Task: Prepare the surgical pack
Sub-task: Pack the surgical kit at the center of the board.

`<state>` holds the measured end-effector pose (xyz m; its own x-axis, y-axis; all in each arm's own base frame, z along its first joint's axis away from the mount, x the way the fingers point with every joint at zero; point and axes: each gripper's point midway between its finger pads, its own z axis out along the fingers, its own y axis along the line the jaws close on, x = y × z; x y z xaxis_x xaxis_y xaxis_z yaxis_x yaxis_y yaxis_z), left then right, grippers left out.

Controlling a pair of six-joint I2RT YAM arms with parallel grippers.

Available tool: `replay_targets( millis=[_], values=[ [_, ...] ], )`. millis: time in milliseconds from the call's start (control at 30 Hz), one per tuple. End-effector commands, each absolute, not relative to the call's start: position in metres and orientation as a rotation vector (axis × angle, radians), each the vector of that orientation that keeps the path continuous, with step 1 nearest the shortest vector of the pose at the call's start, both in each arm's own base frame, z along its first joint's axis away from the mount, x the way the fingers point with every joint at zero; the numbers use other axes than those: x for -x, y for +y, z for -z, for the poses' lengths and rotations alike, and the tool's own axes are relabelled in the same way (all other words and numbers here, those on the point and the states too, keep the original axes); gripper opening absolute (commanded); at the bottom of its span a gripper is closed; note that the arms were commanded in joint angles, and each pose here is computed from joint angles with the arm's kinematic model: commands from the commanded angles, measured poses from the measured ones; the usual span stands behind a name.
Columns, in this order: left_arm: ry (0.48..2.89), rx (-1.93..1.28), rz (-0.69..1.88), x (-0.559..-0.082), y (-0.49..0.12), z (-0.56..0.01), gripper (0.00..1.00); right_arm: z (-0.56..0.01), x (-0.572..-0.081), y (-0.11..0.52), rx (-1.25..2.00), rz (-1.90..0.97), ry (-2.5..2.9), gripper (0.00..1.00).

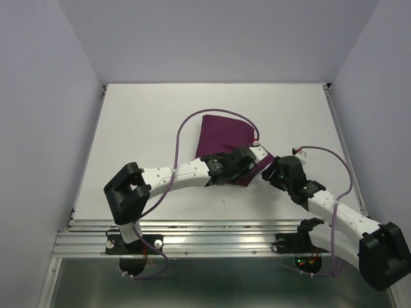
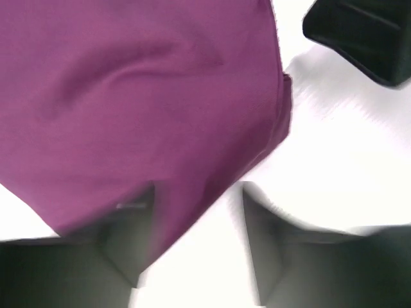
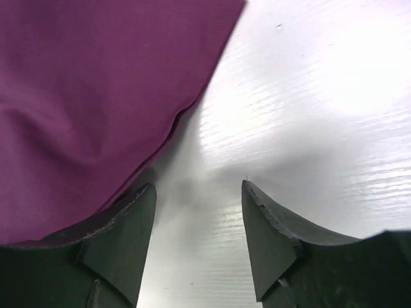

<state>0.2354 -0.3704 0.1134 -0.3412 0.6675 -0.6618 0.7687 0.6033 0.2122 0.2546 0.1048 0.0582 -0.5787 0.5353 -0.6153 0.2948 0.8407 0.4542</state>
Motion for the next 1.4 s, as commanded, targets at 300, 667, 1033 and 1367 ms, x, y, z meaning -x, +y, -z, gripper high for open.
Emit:
replay_targets(
  millis=[300, 667, 1033, 1367],
  values=[
    [2.071, -0.560, 0.319, -0.314, -0.314, -0.226, 0.83, -0.080, -0.351, 0.063, -0.559, -0.183, 2.269, 0.64],
    [2.408, 0.101, 0.350, -0.388, -0.175, -0.139, 0.67, -0.034, -0.383, 0.080, -0.411, -0.101, 2.450, 0.64],
    [2.475, 0.200, 0.361, -0.390, -0.160, -0.107, 0.66, -0.046, -0.374, 0.072, -0.375, 0.047, 2.412, 0.75],
    [2.489, 0.192, 0.362, -0.389, -0.161, -0.102, 0.66, -0.089, -0.380, 0.096, -0.294, -0.019, 2.309, 0.74]
  ],
)
